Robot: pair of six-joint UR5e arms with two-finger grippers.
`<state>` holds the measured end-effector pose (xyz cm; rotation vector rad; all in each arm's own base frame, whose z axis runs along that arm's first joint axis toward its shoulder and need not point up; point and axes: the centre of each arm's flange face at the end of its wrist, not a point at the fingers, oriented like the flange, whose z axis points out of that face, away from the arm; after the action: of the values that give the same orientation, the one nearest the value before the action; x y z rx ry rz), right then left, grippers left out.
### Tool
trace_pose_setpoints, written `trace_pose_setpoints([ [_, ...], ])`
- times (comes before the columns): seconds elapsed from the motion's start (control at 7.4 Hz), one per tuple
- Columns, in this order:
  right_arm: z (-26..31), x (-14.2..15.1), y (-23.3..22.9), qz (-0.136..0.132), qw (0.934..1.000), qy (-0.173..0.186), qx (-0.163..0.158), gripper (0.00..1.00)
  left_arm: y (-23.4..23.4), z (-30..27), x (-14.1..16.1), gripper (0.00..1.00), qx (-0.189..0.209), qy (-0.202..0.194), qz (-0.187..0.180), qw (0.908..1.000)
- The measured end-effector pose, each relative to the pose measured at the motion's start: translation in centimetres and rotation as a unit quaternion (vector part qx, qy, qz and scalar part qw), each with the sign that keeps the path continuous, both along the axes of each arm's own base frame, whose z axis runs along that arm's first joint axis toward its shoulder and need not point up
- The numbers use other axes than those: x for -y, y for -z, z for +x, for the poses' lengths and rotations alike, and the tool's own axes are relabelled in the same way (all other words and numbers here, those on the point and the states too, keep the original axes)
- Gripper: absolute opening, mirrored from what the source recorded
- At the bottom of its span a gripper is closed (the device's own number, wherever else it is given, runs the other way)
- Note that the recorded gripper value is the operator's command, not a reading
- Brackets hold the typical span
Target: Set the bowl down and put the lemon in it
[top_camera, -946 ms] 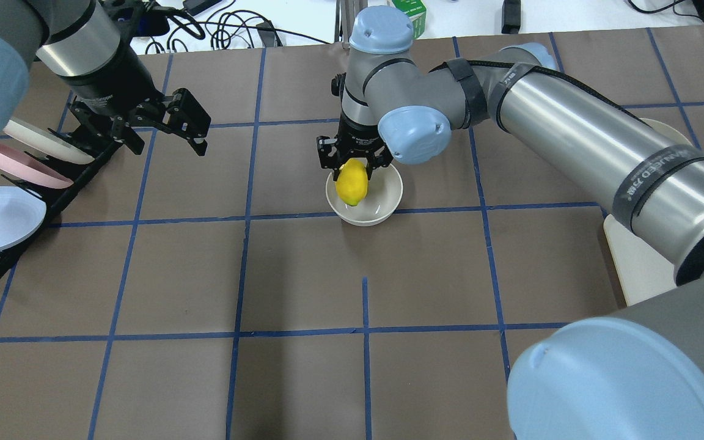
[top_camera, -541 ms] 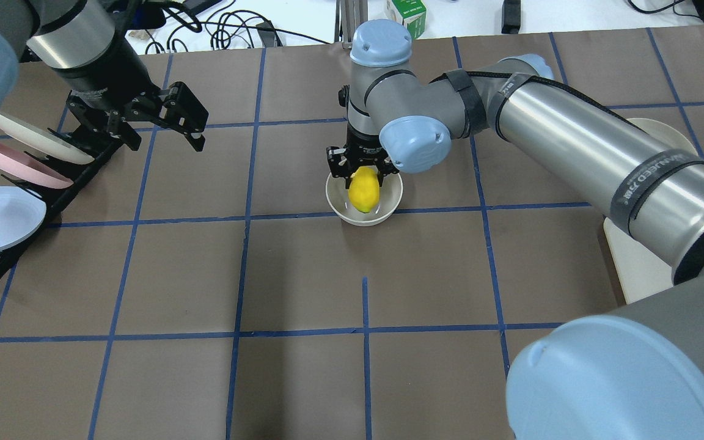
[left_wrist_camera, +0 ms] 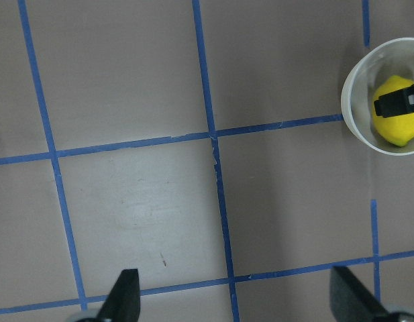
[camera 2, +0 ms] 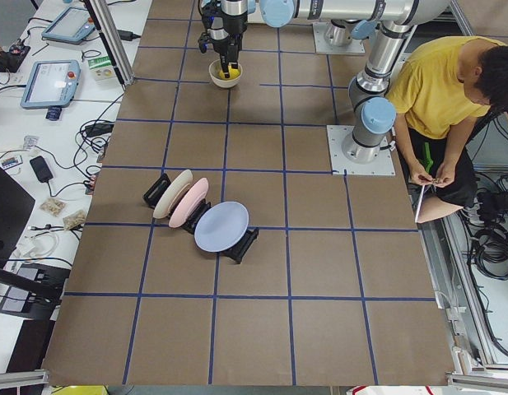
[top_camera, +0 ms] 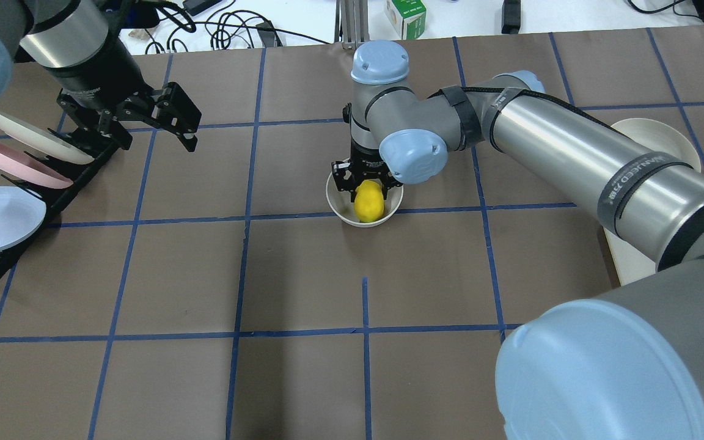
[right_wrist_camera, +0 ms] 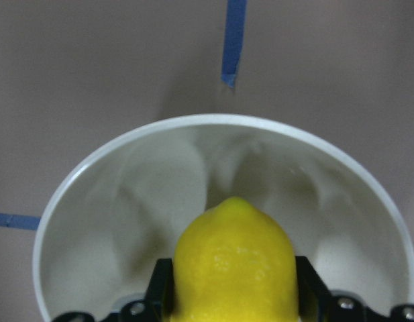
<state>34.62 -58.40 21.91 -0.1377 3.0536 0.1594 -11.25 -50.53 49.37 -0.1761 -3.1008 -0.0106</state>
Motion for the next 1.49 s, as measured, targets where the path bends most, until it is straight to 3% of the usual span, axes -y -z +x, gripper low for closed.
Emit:
trace_pose_setpoints([
  [0.54,-0.5,0.8,-2.0,-0.015,0.9999,0.005,0.004,1.00,0.0,0.0,-0.1,1.00,0.001,0.000,0.001,1.0000],
  [0.81,-3.1,1.1,-8.4,-0.033,0.9992,0.023,0.006,1.00,0.1,0.0,-0.1,1.00,0.001,0.000,0.001,1.0000],
  [1.22,-15.3,0.2,-19.2,-0.042,0.9942,0.099,0.003,1.00,0.0,0.1,-0.1,1.00,0.003,0.000,0.000,1.0000],
  [1.49,-21.3,-1.7,-22.3,-0.019,0.9902,0.138,-0.004,1.00,0.1,0.0,-0.2,1.00,0.003,0.000,0.000,1.0000],
])
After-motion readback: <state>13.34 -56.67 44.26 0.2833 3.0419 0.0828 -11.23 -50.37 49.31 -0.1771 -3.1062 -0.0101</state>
